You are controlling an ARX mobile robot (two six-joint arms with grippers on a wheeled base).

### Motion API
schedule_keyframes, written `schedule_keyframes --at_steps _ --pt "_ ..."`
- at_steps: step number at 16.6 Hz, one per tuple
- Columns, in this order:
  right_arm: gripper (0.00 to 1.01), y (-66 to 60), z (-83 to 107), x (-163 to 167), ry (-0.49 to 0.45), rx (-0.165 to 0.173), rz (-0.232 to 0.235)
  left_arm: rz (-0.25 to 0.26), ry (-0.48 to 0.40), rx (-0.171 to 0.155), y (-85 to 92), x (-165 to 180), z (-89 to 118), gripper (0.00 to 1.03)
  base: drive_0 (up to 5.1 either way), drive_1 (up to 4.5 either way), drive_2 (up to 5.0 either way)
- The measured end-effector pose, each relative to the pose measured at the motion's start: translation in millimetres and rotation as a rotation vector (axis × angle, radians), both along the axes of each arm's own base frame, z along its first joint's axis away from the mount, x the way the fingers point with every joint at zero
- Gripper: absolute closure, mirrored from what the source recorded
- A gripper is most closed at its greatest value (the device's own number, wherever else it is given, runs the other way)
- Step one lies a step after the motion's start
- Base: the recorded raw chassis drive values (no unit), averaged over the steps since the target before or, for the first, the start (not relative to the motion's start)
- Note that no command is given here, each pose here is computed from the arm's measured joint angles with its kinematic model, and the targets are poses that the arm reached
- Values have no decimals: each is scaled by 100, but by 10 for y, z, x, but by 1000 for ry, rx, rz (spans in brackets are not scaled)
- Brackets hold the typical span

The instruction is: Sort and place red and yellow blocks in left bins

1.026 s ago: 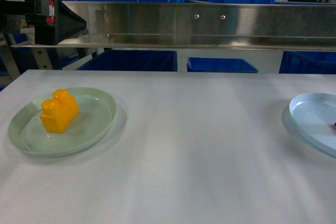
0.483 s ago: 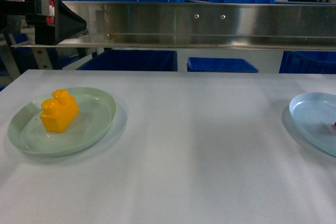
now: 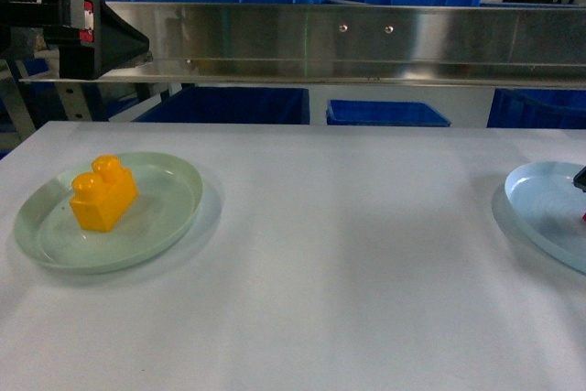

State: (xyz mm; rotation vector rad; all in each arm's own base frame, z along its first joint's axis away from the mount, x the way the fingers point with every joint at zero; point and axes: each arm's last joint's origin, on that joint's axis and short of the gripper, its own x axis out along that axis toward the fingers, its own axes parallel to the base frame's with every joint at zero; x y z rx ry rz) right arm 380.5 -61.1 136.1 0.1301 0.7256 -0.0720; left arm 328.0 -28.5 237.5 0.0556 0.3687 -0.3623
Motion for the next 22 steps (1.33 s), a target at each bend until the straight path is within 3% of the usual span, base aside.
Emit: schedule_keyframes --at_steps 6,9,15,20,21,22 --pt "3 76 -196 28 49 1 26 0 0 0 0 0 0 5 0 0 0" --pt "3 133 -188 49 17 -27 42 0 0 0 0 0 0 5 0 0 0" --pt "3 123 -273 71 30 -23 44 0 0 0 0 0 0 5 0 0 0" --pt "3 83 -318 149 -54 -21 49 0 0 0 0 0 0 5 0 0 0" --pt "4 60 -347 148 -60 -19 47 0 0 0 0 0 0 5 0 0 0" --pt "11 42 -358 141 -58 -16 47 0 0 0 0 0 0 5 0 0 0"
